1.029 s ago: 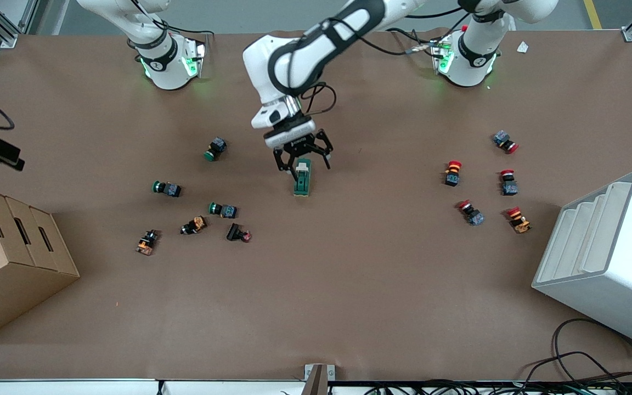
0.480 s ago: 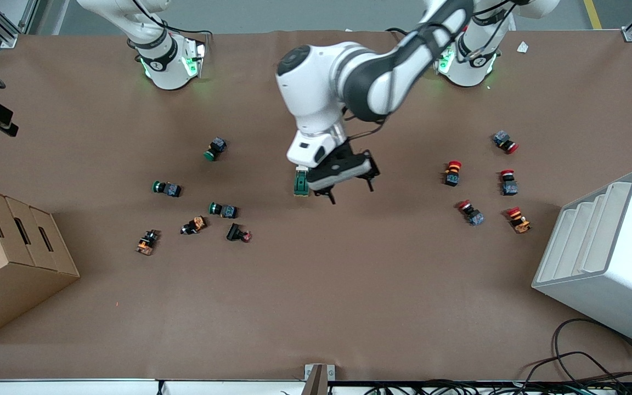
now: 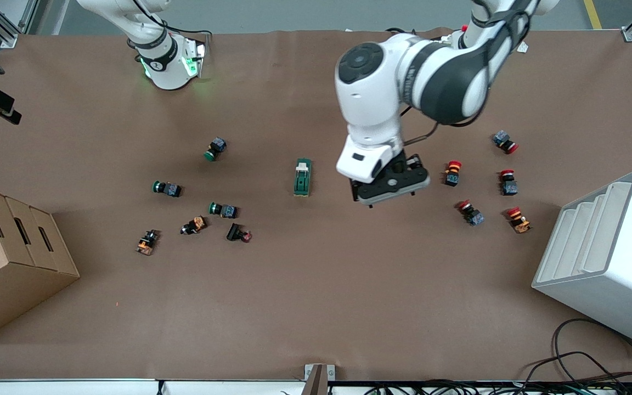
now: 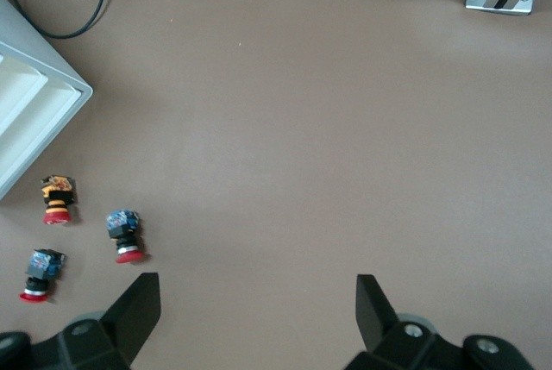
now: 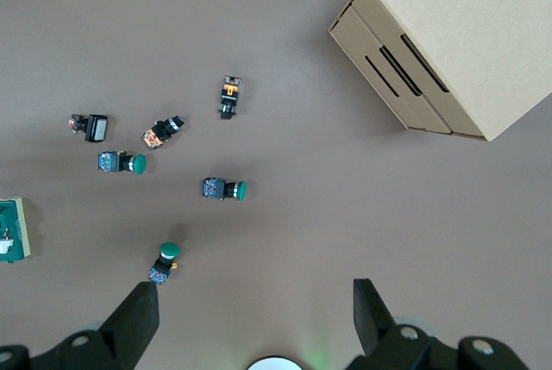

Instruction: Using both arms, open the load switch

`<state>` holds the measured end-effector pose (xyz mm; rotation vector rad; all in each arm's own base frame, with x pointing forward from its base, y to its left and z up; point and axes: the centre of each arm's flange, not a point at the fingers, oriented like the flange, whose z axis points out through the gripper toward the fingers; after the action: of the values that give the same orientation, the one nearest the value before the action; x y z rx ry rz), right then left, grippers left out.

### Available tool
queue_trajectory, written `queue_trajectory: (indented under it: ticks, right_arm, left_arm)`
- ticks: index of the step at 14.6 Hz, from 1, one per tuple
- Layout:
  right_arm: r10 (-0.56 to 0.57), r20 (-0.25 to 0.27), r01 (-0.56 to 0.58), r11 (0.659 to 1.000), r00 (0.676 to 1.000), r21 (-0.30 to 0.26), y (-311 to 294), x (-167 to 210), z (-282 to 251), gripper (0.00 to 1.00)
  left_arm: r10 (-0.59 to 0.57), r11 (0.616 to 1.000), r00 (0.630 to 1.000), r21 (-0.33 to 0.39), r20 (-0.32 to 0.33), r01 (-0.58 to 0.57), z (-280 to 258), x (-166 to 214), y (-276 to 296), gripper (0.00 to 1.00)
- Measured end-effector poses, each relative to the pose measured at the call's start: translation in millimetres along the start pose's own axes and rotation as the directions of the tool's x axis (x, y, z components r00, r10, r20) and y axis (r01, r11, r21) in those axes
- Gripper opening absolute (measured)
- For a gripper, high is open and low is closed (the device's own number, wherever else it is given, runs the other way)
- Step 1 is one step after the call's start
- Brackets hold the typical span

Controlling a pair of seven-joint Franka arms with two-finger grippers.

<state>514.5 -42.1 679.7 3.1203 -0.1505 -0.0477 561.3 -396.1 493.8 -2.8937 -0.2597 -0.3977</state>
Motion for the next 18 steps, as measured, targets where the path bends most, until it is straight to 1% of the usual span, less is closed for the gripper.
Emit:
queue_trajectory:
  ticks: [6,8,9,11,13,18]
  right_arm:
    - [0.003,-0.01,-0.003,1.0,1.0,0.002,1,-3,-5,1.0]
    - [0.005,-0.011,-0.005,1.0,1.0,0.002,1,-4,-5,1.0]
    - [0.006,-0.012,-0.006,1.0,1.0,0.002,2,-3,-5,1.0]
    - [0.008,-0.018,-0.008,1.0,1.0,0.003,2,-3,-6,1.0]
    - [0.01,-0.025,-0.01,1.0,1.0,0.003,3,-2,-6,1.0]
    - [0.012,-0.028,-0.012,1.0,1.0,0.003,3,-2,-6,1.0]
  left_arm:
    - [0.059,0.994,0.997,-0.092,0.041,-0.055,-39,52,-85,1.0]
    - [0.11,0.986,0.992,-0.129,0.063,-0.101,-53,64,-117,1.0]
    - [0.139,0.982,0.988,-0.139,0.062,-0.13,-60,70,-135,1.0]
    - [0.188,0.974,0.98,-0.14,0.062,-0.178,-71,77,-166,1.0]
    - [0.194,0.973,0.979,-0.144,0.068,-0.183,-76,78,-188,1.0]
    - [0.265,0.949,0.961,-0.198,0.086,-0.244,-76,92,-247,1.0]
